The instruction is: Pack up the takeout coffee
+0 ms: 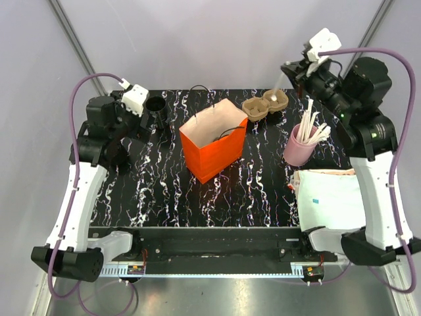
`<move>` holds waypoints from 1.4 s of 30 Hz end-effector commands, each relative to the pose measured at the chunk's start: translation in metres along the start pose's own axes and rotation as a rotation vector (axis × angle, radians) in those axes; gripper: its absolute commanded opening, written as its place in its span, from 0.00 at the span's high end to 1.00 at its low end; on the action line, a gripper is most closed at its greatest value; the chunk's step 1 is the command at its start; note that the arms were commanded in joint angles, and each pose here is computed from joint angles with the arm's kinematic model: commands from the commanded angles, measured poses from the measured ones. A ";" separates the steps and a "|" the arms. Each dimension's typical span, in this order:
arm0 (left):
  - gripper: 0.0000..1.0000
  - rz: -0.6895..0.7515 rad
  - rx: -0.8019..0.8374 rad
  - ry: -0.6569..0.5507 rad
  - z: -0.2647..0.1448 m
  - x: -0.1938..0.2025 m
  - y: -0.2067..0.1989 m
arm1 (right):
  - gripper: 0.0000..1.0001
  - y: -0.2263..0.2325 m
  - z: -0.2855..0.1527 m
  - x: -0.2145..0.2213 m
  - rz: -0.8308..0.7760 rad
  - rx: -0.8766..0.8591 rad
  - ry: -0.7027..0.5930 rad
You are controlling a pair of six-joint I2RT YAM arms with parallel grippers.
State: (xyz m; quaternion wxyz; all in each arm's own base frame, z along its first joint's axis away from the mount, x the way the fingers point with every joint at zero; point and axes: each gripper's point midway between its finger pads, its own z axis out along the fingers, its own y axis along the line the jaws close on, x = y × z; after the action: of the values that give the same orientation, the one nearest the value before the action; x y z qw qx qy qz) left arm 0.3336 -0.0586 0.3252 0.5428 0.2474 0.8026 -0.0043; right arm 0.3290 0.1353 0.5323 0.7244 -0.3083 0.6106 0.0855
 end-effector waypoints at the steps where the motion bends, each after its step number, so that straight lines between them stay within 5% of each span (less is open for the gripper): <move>1: 0.01 -0.026 0.020 -0.039 -0.004 -0.015 0.004 | 0.95 0.048 0.026 -0.013 0.000 -0.159 -0.009; 13: 0.01 -0.079 0.027 -0.019 0.002 -0.008 0.008 | 0.96 0.184 0.076 -0.005 -0.163 -0.464 0.004; 22: 0.01 -0.102 0.030 -0.028 -0.003 0.000 0.009 | 0.96 0.242 0.112 0.020 -0.202 -0.553 0.043; 28: 0.01 -0.102 0.034 -0.048 -0.010 -0.002 0.008 | 0.84 0.251 0.124 0.037 -0.205 -0.555 0.080; 35: 0.01 -0.108 0.020 -0.068 -0.015 -0.007 0.010 | 0.52 0.243 0.112 0.035 -0.208 -0.545 0.095; 42: 0.01 -0.117 -0.026 -0.113 -0.023 -0.016 0.017 | 0.34 0.223 0.087 0.011 -0.159 -0.501 0.090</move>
State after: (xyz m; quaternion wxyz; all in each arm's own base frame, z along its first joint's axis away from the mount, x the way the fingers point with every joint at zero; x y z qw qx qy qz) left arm 0.3248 -0.0463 0.3242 0.5416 0.2031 0.8143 -0.0487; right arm 0.3120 0.3850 0.3918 0.5534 -0.5673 0.5883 0.1607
